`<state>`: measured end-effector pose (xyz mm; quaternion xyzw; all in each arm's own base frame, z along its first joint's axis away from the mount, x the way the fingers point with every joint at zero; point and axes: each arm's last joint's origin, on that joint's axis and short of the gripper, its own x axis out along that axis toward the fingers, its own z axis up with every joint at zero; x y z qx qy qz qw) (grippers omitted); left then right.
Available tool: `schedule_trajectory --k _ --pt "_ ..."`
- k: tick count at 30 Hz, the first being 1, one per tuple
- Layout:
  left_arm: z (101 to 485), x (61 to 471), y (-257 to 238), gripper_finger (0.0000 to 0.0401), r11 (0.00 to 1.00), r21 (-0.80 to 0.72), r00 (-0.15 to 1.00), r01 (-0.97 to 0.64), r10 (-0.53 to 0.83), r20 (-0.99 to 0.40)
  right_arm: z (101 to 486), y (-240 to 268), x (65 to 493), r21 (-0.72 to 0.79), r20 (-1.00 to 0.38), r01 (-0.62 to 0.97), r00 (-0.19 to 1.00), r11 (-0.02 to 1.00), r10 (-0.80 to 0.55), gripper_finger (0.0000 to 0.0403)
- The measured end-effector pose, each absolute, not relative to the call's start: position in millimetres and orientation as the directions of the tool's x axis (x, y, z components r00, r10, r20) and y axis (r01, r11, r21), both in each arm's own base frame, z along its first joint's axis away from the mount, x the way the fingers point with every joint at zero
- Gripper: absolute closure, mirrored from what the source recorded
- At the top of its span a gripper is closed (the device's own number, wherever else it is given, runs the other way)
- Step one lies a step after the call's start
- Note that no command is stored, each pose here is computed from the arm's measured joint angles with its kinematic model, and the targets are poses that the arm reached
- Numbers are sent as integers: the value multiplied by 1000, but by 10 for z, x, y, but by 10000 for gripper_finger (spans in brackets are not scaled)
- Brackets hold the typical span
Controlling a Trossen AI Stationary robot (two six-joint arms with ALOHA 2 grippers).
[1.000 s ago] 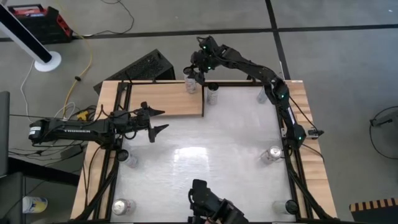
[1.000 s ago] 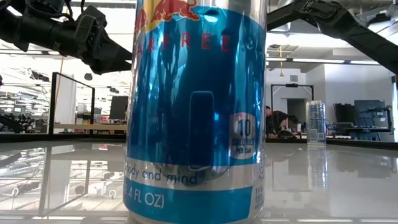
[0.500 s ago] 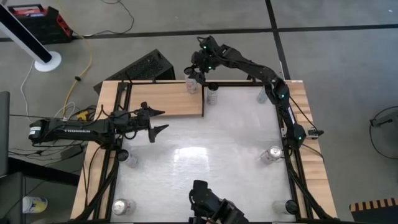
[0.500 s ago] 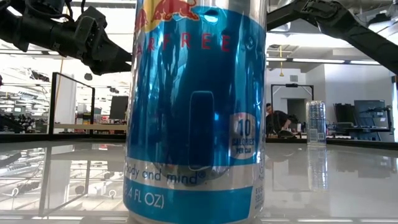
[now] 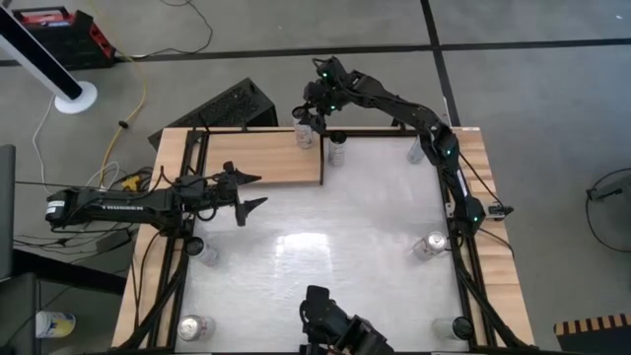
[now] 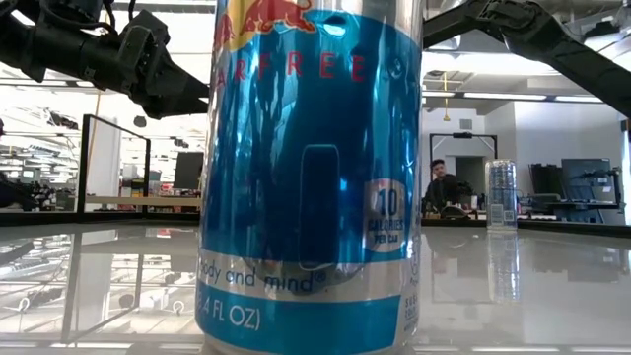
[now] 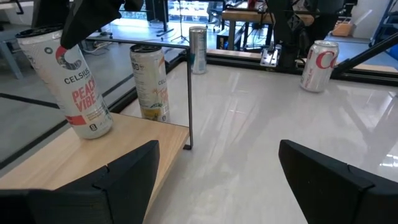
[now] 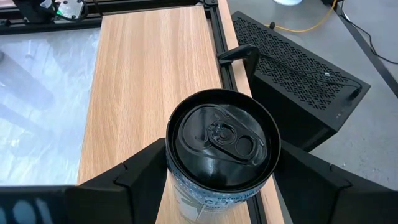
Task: Place canned beverage on shelf
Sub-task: Put the right peach vibe celsius soda can on the shelf
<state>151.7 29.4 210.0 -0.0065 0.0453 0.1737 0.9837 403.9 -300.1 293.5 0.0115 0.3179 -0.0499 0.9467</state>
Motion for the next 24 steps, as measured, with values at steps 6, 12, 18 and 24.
schedule_trajectory --k 6,12,18,24 --pt "2100 1517 294 83 939 3 935 -343 341 -92 2932 -2997 4040 -7 -605 102 792 995 -86 112" --pt "2098 1517 294 83 939 3 935 -343 341 -93 2926 -2974 4052 -8 -613 107 785 994 -89 60" --pt "2098 1517 294 83 940 3 935 -342 341 -94 2928 -2936 4083 -17 -612 95 787 995 -86 35" --pt "2094 1517 294 83 939 4 935 -343 341 -97 2926 -2937 4083 -20 -612 93 786 995 -86 36"
